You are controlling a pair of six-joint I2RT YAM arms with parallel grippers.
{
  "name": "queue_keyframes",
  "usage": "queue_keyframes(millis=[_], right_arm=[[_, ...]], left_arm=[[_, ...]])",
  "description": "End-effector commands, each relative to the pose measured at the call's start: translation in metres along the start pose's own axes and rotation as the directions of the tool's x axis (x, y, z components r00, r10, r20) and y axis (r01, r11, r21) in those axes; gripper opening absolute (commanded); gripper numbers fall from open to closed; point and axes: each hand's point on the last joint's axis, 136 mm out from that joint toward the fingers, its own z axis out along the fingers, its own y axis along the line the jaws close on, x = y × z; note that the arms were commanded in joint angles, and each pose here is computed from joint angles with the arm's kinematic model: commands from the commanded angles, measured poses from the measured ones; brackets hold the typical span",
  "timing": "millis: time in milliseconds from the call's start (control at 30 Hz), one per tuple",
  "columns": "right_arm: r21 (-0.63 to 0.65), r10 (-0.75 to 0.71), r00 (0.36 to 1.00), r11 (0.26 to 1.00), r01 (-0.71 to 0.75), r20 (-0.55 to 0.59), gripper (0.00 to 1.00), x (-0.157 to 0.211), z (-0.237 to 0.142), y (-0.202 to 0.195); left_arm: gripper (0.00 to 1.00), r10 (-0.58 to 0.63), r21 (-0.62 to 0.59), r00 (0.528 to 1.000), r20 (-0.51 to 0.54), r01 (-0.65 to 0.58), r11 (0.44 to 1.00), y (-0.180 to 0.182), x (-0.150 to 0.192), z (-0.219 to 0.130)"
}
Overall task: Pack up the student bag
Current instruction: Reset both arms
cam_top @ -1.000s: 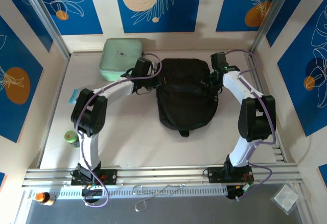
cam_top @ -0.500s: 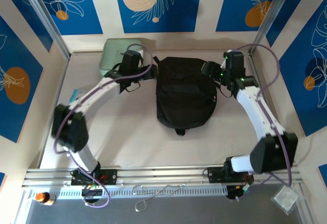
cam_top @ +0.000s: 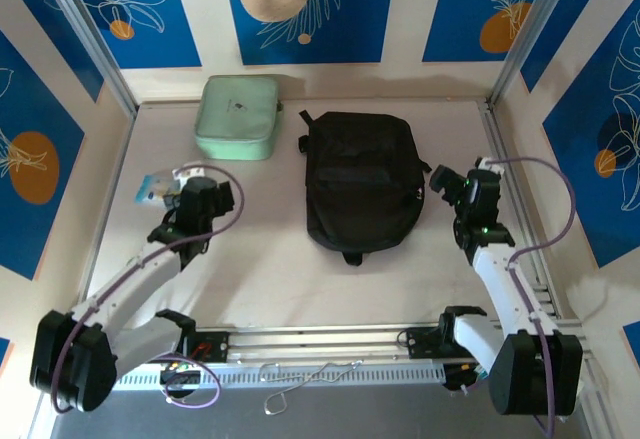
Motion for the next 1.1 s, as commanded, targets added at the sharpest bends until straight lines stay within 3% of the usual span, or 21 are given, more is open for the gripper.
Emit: queue_keyframes(millis=[0, 200, 467, 600, 800, 1067], right_arm=[[-0.023, 0.005, 0.986, 1.000, -0.001, 0.168, 0.99, -0.019, -0.003, -0.001], [-0.037, -0.091, 0.991, 0.995, 0.095, 0.103, 0.99, 0.018, 0.021, -0.001], [-0.157, -0.264, 0.944, 0.942, 0.296, 0.196, 0.99, 0.029, 0.034, 0.037], [-0.238, -0.307, 0.922, 0.902, 0.361, 0.237, 0.99, 0.036, 0.041, 0.057], [-0.270, -0.324, 0.915, 0.883, 0.383, 0.239, 0.99, 0.050, 0.046, 0.060], [-0.269, -0.320, 0.925, 0.890, 0.368, 0.207, 0.99, 0.064, 0.066, 0.055]], left_arm=[[1.00, -0.019, -0.123, 0.987, 0.162, 0.040, 0.992, 0.034, -0.018, -0.002], [1.00, 0.081, -0.146, 0.968, 0.238, -0.046, 0.988, 0.040, -0.001, 0.010], [0.99, 0.140, 0.016, 0.953, 0.268, -0.150, 0.989, 0.013, 0.015, 0.034], [0.99, 0.171, 0.133, 0.926, 0.336, -0.226, 0.965, -0.013, 0.015, 0.040], [0.99, 0.204, 0.153, 0.912, 0.355, -0.272, 0.950, -0.021, 0.020, 0.052], [0.99, 0.178, 0.126, 0.928, 0.327, -0.229, 0.965, -0.015, 0.030, 0.075]])
